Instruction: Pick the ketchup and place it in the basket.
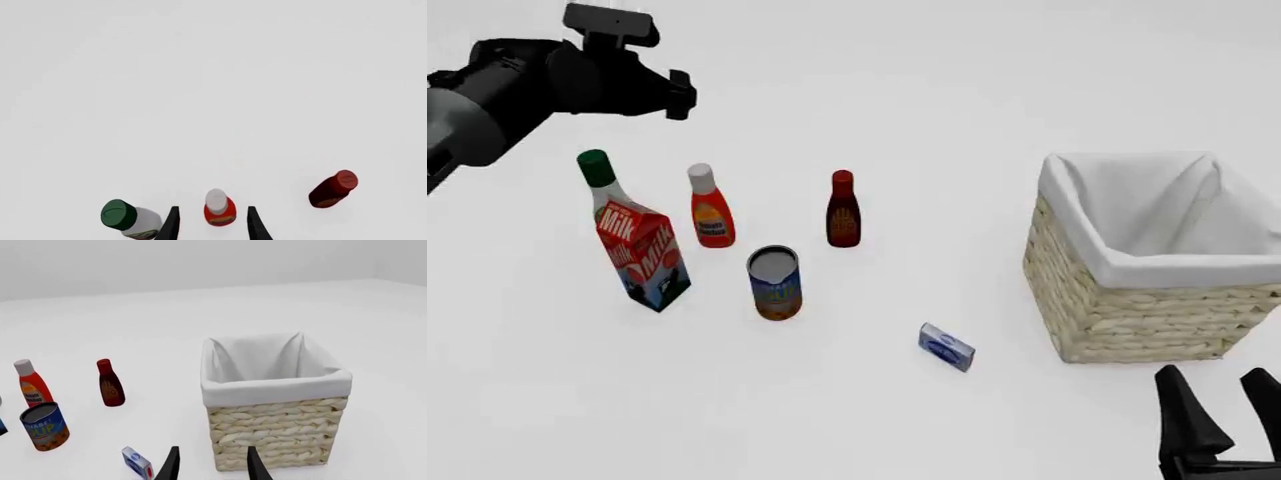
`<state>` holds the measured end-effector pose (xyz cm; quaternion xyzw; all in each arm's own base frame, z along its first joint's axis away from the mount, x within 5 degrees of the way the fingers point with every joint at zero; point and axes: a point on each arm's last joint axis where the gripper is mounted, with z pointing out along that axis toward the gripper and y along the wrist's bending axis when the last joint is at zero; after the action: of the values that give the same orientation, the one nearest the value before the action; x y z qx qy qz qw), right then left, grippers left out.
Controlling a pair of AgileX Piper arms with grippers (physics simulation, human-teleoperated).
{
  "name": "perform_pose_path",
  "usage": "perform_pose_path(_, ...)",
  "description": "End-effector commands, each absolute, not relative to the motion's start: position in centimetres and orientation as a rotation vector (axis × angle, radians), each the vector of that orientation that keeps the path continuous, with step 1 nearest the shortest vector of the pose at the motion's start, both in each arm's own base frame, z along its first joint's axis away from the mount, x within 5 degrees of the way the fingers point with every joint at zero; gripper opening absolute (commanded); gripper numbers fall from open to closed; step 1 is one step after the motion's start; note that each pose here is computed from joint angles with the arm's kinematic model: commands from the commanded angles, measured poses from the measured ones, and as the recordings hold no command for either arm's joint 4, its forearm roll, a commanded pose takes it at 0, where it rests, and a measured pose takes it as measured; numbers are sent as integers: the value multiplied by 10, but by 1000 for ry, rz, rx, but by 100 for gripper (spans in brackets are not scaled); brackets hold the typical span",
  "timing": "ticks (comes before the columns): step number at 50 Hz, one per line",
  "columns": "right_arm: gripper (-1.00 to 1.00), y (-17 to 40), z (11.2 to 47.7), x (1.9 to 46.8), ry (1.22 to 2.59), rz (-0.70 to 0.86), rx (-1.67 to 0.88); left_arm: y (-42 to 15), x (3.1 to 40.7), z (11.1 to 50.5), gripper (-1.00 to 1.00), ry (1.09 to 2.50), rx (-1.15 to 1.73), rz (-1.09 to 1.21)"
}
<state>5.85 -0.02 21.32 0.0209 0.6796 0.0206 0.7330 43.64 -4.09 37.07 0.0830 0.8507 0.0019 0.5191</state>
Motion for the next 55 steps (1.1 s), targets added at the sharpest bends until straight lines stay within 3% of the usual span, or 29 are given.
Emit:
perform_pose_path(1,100,0,212,58,1501,42,46,-44,450,353,100,2057,194,-4)
perform_pose_path(55,100,0,212,60,1510,58,57,-50,487,273,100,2150,214,-3)
